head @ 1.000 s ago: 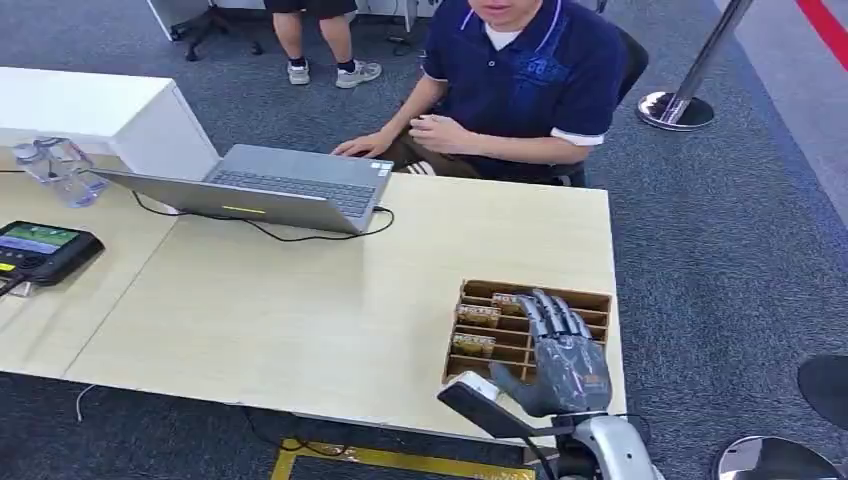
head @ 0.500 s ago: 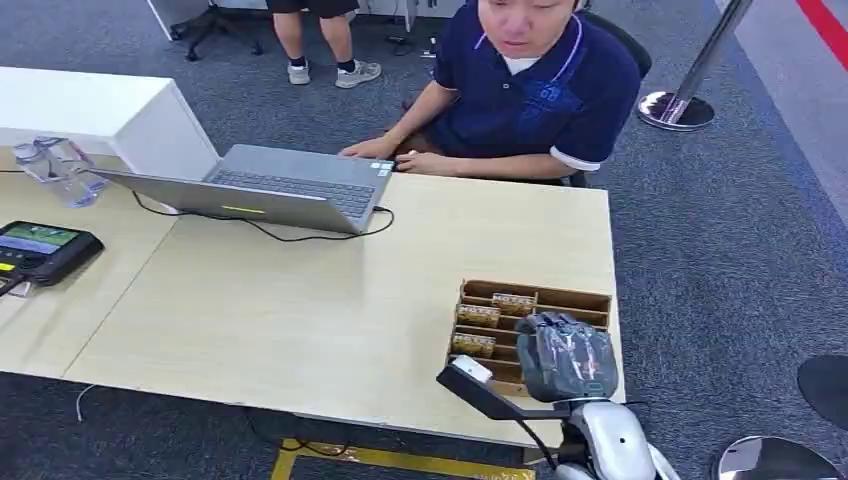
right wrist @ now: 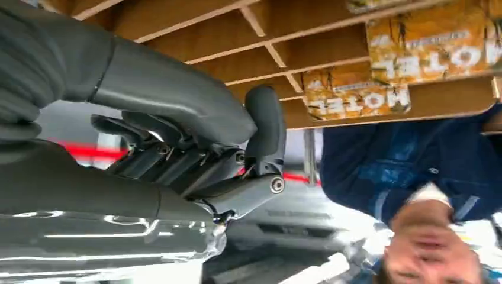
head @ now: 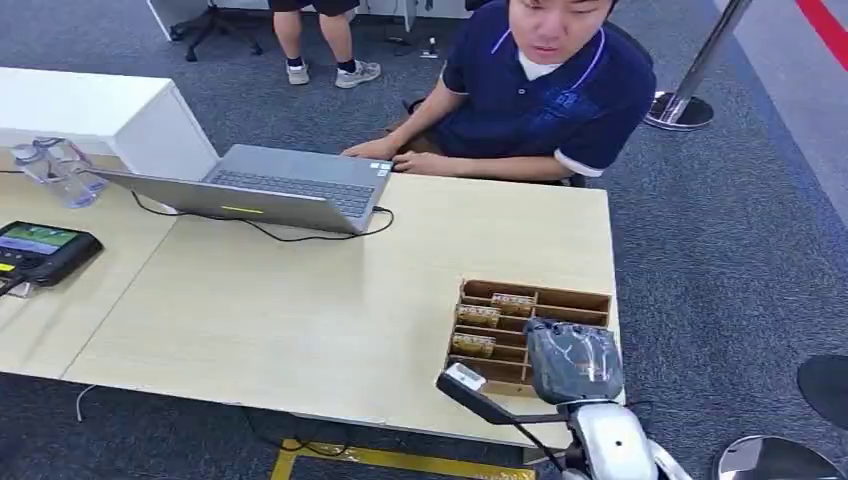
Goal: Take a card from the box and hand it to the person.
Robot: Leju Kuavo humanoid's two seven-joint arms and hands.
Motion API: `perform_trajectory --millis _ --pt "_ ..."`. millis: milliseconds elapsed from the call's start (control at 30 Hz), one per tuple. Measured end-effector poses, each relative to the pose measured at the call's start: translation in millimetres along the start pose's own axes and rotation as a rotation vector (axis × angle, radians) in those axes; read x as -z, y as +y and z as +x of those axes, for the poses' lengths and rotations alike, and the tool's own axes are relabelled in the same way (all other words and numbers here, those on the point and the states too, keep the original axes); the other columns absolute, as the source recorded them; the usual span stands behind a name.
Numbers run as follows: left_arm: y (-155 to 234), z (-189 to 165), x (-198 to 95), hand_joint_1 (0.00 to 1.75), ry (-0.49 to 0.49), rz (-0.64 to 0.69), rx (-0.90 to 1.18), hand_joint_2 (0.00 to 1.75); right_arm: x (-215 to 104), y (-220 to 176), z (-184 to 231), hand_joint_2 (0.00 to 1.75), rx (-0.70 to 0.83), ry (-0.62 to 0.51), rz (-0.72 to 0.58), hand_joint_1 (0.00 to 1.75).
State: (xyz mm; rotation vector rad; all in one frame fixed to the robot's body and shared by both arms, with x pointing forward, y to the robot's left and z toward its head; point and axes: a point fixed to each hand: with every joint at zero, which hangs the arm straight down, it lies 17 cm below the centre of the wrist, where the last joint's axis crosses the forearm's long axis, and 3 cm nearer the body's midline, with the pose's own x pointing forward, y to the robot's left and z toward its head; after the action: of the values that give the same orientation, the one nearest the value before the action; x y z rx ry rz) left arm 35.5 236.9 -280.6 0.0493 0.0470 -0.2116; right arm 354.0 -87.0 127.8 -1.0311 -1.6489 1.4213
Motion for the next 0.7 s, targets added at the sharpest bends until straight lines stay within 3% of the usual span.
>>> perform_trajectory --millis 167,367,700 --pt "-2 1 0 0.0 -0.007 -0.003 0.047 0.0 3 5 -5 1.75 -0.135 -0.044 0.06 1.75" --pt "-7 4 -1 0.0 -0.023 -0.011 0.078 0.0 30 -20 -27 1.75 -0.258 -0.096 0.028 1.75" --pt "-7 5 -2 0.0 -0.024 -0.012 0.101 0.0 61 -55 -32 1.75 -0.294 -0.154 -0.006 1.75"
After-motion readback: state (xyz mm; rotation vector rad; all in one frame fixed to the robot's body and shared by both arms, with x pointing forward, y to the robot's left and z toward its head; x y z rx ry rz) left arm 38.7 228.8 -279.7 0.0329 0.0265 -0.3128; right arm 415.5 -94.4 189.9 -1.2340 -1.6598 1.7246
